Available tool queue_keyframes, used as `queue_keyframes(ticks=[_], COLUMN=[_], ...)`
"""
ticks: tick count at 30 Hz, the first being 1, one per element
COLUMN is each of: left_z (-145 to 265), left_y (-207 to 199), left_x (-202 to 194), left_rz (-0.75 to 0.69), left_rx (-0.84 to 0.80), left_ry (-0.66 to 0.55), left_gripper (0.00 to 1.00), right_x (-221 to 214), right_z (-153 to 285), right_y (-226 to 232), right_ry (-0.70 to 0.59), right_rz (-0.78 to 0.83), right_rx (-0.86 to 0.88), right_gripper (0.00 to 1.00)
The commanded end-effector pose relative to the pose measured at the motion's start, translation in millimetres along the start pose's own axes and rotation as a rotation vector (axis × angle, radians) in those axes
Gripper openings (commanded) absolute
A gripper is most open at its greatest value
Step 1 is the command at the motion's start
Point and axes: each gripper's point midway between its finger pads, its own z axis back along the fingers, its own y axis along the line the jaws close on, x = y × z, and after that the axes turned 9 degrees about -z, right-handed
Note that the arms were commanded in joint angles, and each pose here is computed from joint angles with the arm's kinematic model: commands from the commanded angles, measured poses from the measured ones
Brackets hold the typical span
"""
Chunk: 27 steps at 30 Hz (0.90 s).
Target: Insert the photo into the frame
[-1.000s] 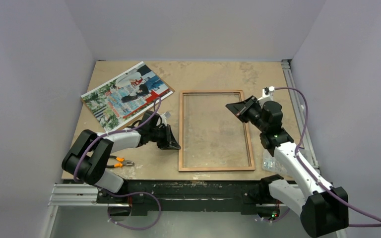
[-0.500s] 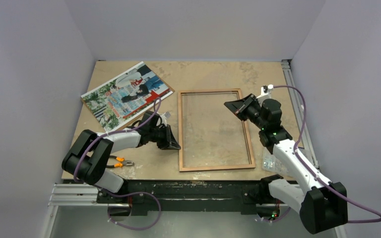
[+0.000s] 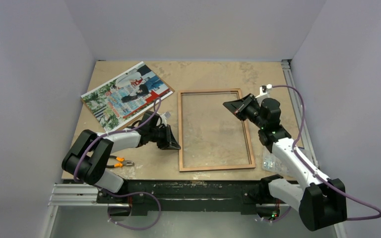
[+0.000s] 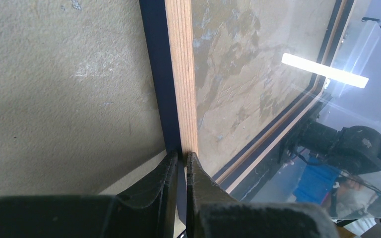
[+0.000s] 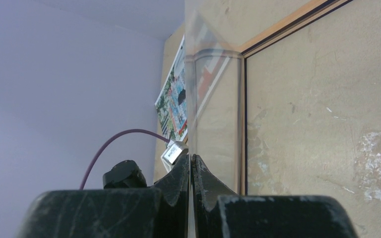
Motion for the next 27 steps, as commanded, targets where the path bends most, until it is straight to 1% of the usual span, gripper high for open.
queue_keyframes(ticks=[1,6,13,19,27], left_z=[-4.4,-4.3,-4.3,-1.9,0.0], left_y=[39.7,39.8,39.8,40.1,42.2], left_x=[-37.3,-37.1,-37.4,-38.1,-39.2], left_rz=[0.049,0.048,0.048,0.042,0.042], left_rx=[0.149,0.149,0.149,0.156,0.169], left_ry=[0.095,0.094,0.095,0.096,0.095], left_gripper=[0.00,0.00,0.00,0.00,0.00], right_x=[3.6,-0.3,-8.0,-8.4,2.8], right_z=[0.2,-5.2,-6.1,-1.9,-5.3], right_y=[18.9,14.7,-3.5,-26.5,-24.6], right_ry=[-0.002,0.032,0.067,0.065,0.064], right_rz=[0.031,0.044,0.060,0.125,0.248], right_rx=[0.069,0.055,0.004,-0.085,-0.127], right_gripper=[0.00,0.00,0.00,0.00,0.00])
